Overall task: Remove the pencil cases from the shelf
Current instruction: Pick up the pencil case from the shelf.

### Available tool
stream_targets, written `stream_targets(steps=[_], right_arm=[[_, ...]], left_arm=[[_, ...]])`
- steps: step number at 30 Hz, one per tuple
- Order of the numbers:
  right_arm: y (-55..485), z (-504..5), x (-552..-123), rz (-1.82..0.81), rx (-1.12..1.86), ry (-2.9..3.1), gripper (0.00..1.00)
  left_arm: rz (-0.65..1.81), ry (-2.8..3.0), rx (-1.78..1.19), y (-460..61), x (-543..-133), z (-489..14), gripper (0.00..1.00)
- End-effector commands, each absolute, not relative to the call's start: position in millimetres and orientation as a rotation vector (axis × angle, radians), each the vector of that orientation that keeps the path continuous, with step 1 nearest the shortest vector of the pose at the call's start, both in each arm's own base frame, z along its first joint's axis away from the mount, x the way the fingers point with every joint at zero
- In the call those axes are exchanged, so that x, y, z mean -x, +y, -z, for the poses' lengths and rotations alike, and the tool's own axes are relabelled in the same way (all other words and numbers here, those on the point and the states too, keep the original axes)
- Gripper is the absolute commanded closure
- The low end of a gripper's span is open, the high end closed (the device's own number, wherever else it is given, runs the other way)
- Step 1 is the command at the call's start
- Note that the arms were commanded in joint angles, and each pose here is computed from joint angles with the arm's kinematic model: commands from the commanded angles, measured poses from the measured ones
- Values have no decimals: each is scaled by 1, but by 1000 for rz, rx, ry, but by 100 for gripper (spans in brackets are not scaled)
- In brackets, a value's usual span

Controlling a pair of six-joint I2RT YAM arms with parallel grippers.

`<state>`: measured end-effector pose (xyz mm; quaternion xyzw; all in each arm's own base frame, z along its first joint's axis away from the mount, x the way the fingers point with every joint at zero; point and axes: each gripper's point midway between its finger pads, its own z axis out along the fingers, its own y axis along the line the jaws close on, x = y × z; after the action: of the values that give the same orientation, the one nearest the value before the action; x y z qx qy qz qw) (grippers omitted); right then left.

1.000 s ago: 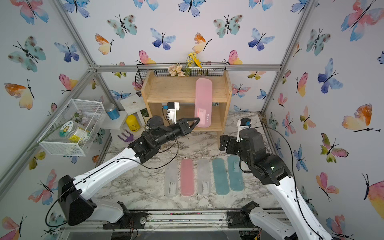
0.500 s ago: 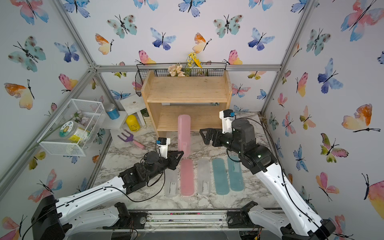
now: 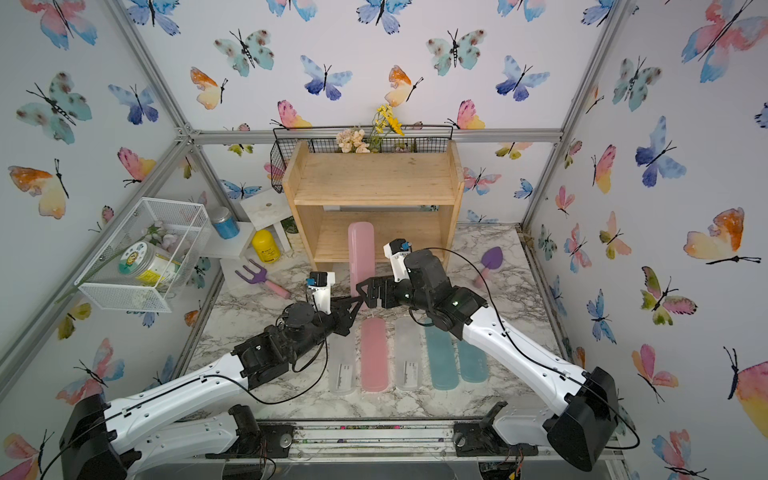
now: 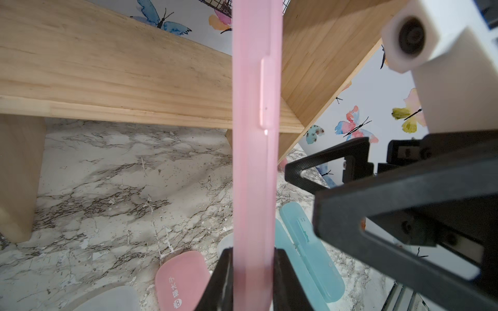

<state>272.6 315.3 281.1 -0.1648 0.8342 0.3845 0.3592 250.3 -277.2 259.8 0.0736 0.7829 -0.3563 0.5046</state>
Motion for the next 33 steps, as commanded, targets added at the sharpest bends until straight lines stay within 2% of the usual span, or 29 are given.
stream_targets(steps=[1,19,28,30,31,33], right_arm=[[332,-312,-278,-1062,471,2034,1],[369,-309,-296,-1122,569,1989,2],[365,-305,-295,-1113,551,1995,23],[364,-304,-295,-1110,547,1999,24],[363,-305,-295,-1106,546,2001,24],[359,-305,-296,-1084,536,2006,24]], left_arm=[[871,1826,-153,-273,-250,-280,99],[878,1844,-155,-270,-246,-274,99],[867,1861,-146,-264,-243,-265,96],[861,1863,-137,-262,-244,-264,89],[855,1866,-133,-260,-244,-264,73],[832,1879,-117,-256,-245,-263,34]])
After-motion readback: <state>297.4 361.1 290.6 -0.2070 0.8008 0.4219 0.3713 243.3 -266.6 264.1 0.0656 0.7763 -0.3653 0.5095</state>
